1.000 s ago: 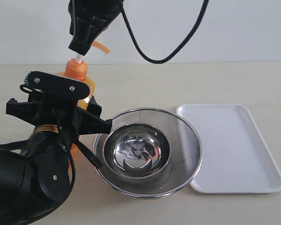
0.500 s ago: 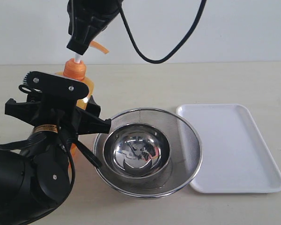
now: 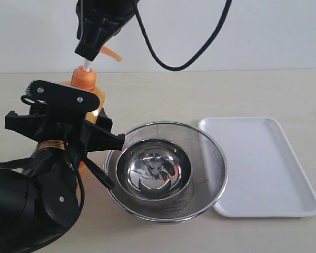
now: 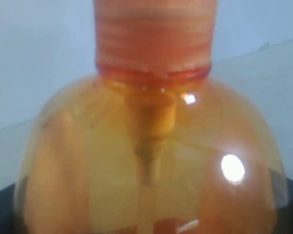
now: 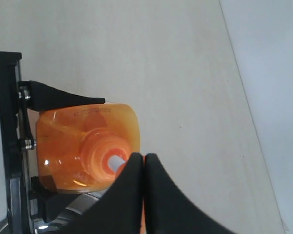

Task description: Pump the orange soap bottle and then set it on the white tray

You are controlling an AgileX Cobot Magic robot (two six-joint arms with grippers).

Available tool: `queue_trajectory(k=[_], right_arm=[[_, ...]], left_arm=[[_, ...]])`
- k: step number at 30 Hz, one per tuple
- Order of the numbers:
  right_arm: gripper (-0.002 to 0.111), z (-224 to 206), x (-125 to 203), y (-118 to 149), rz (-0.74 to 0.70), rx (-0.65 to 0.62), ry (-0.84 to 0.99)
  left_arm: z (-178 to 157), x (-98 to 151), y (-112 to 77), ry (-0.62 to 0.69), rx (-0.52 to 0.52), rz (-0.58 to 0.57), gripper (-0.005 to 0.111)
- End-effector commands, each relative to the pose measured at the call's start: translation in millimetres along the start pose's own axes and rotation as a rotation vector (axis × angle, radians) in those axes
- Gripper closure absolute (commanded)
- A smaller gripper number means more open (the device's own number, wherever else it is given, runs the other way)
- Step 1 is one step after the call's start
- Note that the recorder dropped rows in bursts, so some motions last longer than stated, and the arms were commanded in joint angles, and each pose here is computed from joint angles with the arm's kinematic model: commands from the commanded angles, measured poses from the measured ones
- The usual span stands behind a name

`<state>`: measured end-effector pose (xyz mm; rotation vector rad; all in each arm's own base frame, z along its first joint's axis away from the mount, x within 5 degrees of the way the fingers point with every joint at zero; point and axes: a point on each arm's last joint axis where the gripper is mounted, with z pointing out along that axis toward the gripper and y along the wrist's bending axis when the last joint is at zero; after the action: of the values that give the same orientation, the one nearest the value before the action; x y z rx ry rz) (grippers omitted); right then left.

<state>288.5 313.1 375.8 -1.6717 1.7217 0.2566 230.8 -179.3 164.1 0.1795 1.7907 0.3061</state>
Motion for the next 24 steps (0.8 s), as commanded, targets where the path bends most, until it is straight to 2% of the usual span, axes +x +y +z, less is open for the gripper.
queue_trajectory(k=[1,24], right_arm=[[0.108,19.0,12.0,13.2,0.024,-0.115,0.085],[0.108,24.2,15.7,14.3,0.026,-0.112,0.090]], left_arm=[[-0.7,-10.3,-0.5,-0.075,-0.010,0.003,0.102],[-0.7,-10.3,-0.8,-0.076,-0.007,0.004,0.102]])
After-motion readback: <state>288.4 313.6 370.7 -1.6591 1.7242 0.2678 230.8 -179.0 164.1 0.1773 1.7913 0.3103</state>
